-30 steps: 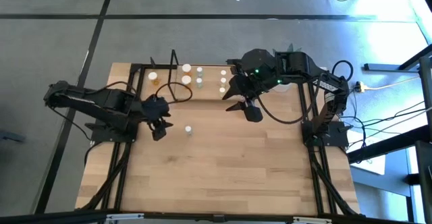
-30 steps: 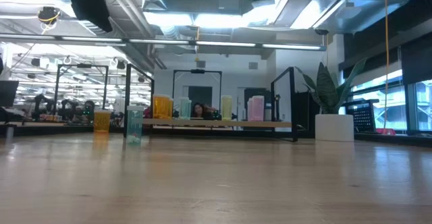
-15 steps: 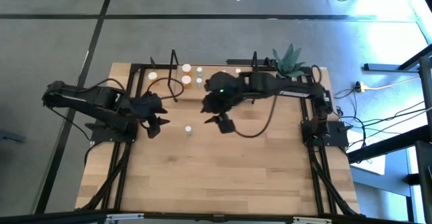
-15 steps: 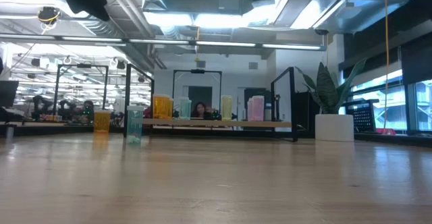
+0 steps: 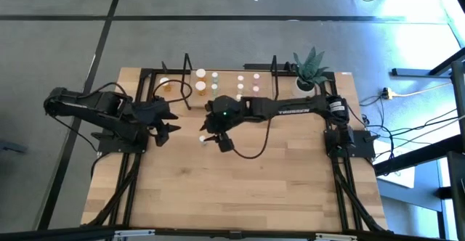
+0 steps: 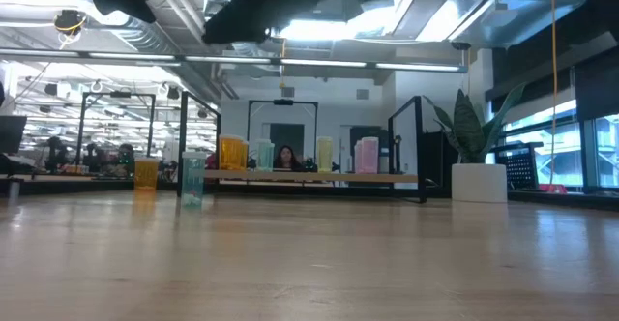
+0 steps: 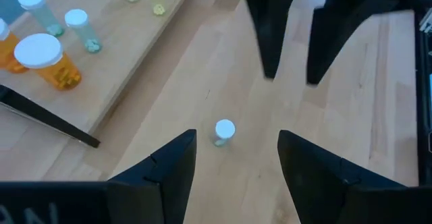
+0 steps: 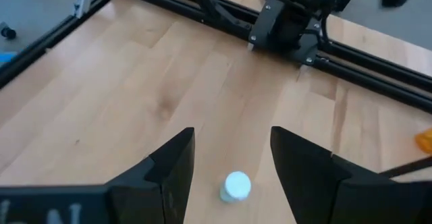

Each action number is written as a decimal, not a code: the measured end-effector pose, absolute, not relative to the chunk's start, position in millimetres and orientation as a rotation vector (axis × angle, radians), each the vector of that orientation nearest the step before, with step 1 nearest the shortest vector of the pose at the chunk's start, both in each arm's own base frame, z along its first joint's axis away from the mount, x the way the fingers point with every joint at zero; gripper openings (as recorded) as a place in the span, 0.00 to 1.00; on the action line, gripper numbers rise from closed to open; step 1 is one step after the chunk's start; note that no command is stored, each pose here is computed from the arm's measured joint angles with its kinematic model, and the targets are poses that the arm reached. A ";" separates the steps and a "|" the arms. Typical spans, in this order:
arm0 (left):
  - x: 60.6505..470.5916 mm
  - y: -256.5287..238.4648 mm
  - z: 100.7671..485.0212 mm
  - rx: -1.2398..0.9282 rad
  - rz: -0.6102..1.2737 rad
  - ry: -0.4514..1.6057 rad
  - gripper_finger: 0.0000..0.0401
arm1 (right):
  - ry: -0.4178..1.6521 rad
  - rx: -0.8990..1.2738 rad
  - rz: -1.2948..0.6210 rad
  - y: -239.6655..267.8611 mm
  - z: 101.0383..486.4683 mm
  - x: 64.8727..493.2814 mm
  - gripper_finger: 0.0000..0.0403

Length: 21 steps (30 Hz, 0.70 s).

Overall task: Pick and place medicine bottles onto shelf by color
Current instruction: Put the blue pill bottle on the shelf aligned with the other blue pill bottles

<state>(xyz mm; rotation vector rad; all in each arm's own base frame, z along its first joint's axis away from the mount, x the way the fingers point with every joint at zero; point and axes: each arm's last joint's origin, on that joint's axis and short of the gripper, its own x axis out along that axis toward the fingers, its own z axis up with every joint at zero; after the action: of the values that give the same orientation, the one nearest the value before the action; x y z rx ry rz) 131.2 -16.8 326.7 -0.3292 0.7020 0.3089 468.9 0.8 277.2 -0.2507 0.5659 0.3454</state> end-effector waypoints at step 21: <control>131.3 -16.0 326.5 -0.337 0.342 0.694 0.50 | 0.581 -0.231 0.323 -10.5 193.9 495.3 0.49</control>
<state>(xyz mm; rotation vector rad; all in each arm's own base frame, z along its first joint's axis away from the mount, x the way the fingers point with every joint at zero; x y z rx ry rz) 131.3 -16.0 326.5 -0.3368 0.6939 0.3421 495.3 -10.5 193.9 -0.2315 0.5814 0.3226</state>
